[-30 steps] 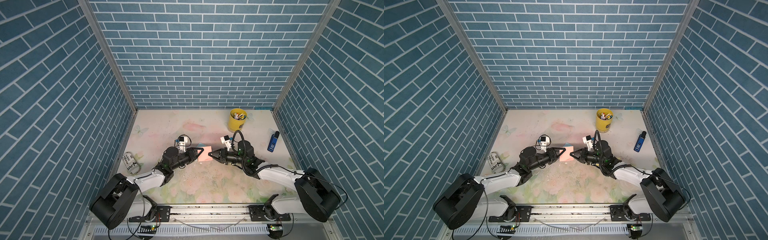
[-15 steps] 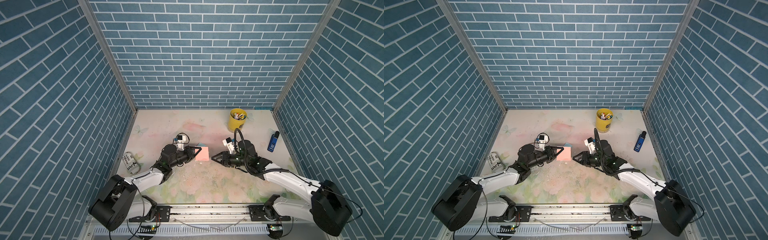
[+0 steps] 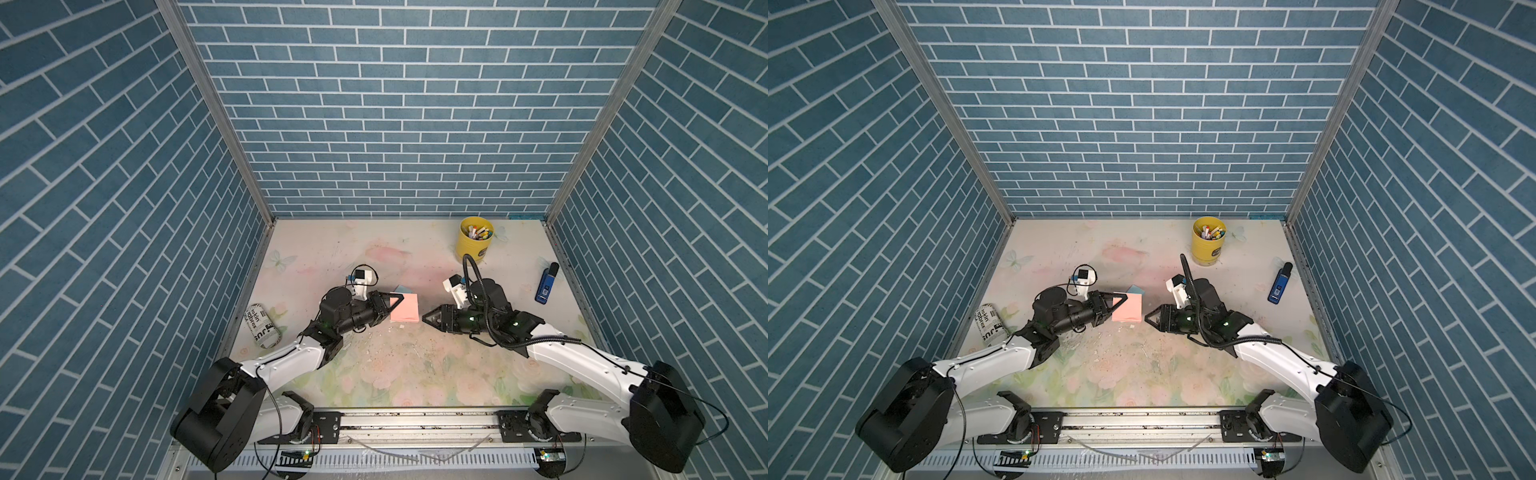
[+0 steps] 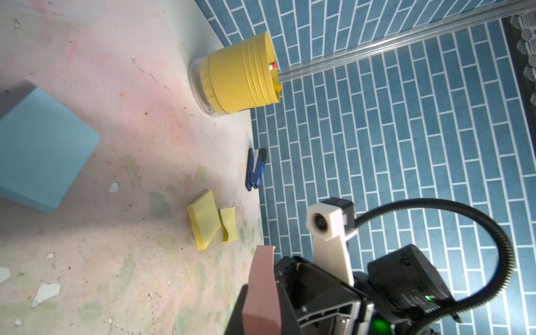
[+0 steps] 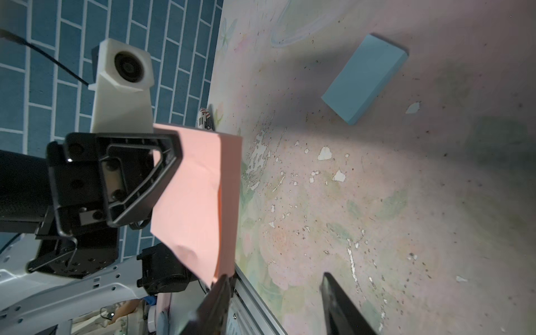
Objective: Tear off pages from different memo pads
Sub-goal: Pick up the memo pad from the center of the board.
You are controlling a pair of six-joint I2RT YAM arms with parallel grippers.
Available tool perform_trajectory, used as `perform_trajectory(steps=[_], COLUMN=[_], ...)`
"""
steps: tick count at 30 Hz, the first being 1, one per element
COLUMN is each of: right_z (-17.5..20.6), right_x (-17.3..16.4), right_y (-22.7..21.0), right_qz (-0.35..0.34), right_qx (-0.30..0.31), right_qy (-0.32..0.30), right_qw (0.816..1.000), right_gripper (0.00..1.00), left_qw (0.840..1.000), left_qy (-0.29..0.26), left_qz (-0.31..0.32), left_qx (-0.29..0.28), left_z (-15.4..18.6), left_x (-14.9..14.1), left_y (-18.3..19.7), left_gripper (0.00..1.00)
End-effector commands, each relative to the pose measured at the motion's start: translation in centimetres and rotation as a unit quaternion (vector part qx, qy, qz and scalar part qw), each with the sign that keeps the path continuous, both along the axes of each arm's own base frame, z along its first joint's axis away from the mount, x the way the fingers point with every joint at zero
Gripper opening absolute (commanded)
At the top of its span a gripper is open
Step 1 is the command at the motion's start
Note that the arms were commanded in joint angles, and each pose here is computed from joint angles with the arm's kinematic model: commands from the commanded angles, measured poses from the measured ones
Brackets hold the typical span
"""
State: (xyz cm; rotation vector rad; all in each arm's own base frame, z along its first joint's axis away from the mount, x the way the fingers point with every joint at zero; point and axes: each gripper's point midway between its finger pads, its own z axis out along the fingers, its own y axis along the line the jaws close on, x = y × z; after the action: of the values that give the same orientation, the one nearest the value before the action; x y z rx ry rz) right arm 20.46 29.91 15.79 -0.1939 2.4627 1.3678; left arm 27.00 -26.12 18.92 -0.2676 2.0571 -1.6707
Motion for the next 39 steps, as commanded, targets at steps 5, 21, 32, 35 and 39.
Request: perform_trajectory(steps=[5, 21, 32, 35, 39], right_z=[3.4, 5.1, 5.4, 5.9, 5.6], right_x=[0.4, 1.0, 0.9, 0.9, 1.1], right_y=[2.6, -1.0, 2.2, 2.1, 2.0], right_qz=[-0.001, -0.022, 0.011, 0.010, 0.001], right_qx=[0.122, 0.136, 0.174, 0.183, 0.186], right_qy=[0.033, 0.034, 0.043, 0.036, 0.040], right_qw=[0.992, 0.990, 0.984, 0.982, 0.982], right_gripper=[0.51, 0.60, 0.54, 0.44, 0.27], left_qw=[0.999, 0.999, 0.998, 0.998, 0.998], left_qy=[-0.022, -0.030, -0.031, -0.029, -0.029], left_qz=[-0.016, -0.022, -0.031, -0.032, -0.029], left_qx=[-0.025, -0.037, -0.053, -0.049, -0.050], left_z=[1.0, 1.0, 1.4, 1.2, 1.1], left_x=[-0.4, -0.3, -0.5, -0.6, -0.6], left_y=[-1.3, -2.5, -3.6, -3.6, -3.5], left_gripper=[0.12, 0.12, 0.14, 0.19, 0.38])
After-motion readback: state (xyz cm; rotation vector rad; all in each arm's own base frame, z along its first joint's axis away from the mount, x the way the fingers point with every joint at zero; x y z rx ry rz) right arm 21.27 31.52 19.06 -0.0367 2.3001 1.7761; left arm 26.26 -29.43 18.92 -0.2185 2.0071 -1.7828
